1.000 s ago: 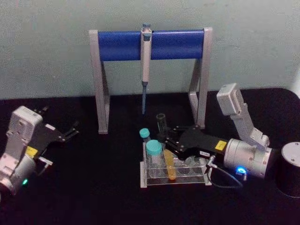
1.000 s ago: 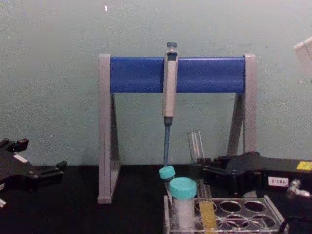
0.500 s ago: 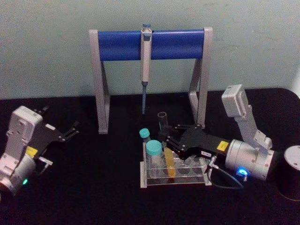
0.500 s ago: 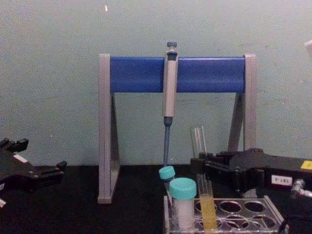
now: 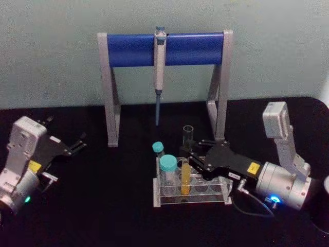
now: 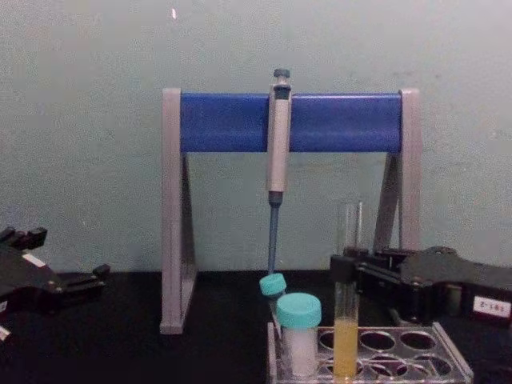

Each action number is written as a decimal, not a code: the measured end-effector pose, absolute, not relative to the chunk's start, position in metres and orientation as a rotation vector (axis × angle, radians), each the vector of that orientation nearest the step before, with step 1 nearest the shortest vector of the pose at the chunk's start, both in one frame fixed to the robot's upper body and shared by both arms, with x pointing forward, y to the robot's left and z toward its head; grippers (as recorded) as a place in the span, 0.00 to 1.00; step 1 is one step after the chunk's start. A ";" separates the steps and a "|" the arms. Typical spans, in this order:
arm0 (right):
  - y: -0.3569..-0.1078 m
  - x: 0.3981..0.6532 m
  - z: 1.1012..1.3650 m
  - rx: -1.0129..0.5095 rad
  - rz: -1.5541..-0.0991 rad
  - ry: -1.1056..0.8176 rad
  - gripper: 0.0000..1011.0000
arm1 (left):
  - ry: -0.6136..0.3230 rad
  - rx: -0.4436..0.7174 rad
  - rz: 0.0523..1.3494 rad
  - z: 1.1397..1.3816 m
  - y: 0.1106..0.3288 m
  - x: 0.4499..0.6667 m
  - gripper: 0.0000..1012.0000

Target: Pick up the test tube from the test tube rack, shake it, then place it back into the test tube rack.

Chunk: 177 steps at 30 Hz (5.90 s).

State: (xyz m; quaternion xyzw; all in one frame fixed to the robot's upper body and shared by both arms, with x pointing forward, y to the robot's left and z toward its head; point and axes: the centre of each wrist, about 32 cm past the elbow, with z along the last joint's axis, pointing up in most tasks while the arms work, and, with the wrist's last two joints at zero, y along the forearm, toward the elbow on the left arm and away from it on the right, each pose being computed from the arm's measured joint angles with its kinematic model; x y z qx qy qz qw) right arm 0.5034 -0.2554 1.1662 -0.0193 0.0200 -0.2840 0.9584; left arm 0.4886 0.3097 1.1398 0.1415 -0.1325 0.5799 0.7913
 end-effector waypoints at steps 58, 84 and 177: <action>-0.266 0.522 1.230 0.057 -0.707 -0.088 0.23 | -0.285 0.304 1.248 1.140 0.310 0.489 0.99; -0.272 0.490 1.213 0.032 -0.663 -0.041 0.23 | -0.285 0.304 1.248 1.140 0.310 0.489 0.99; -0.274 0.522 1.217 0.037 -0.742 -0.065 0.23 | -0.285 0.304 1.248 1.140 0.310 0.489 0.99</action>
